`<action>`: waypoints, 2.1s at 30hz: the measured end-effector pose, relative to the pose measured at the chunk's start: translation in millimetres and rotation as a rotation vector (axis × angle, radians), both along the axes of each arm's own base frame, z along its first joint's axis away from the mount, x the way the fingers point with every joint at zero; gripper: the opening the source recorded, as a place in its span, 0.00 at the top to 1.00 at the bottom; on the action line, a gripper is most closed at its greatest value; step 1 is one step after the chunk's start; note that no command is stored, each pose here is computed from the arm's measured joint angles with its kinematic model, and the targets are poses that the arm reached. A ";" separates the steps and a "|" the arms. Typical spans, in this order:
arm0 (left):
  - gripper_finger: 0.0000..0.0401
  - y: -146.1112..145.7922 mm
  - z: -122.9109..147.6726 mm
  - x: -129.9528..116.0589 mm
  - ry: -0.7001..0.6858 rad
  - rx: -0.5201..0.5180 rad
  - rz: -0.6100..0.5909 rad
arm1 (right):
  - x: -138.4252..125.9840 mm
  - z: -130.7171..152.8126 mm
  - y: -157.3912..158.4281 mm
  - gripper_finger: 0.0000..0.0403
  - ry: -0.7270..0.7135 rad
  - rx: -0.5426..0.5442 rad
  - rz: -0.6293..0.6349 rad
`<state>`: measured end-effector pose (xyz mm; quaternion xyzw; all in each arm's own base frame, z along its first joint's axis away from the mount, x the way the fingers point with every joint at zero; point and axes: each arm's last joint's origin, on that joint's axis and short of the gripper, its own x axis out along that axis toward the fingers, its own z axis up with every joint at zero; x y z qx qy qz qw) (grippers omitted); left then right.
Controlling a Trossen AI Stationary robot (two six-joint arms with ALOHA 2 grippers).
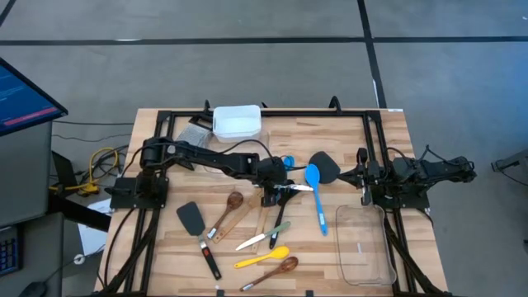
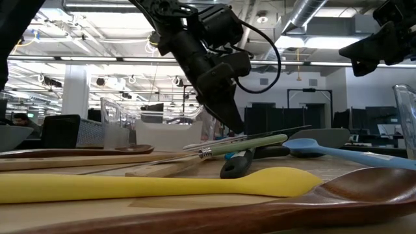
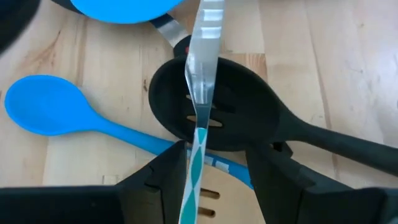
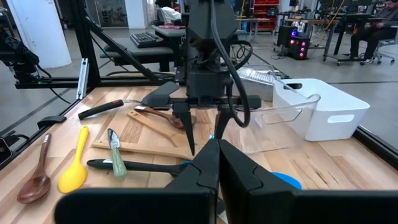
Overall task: Pick & Place Kitchen Items
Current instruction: Put the blue patterned table knife into the white bin
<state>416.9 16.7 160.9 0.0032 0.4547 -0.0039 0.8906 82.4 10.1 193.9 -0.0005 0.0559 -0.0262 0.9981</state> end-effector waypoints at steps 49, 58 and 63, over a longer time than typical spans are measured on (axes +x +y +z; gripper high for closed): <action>0.65 -0.9 43.6 39.1 -0.407 -0.004 -0.041 | -1.9 10.3 -0.3 1.00 -0.053 0.012 0.002; 0.68 -1.9 37.7 34.2 -0.307 -0.034 -0.055 | -1.8 9.7 -0.2 1.00 -0.048 0.046 -0.001; 0.71 3.7 34.0 11.4 -0.065 -0.051 -0.034 | 1.8 10.6 -0.3 1.00 -0.050 0.095 -0.020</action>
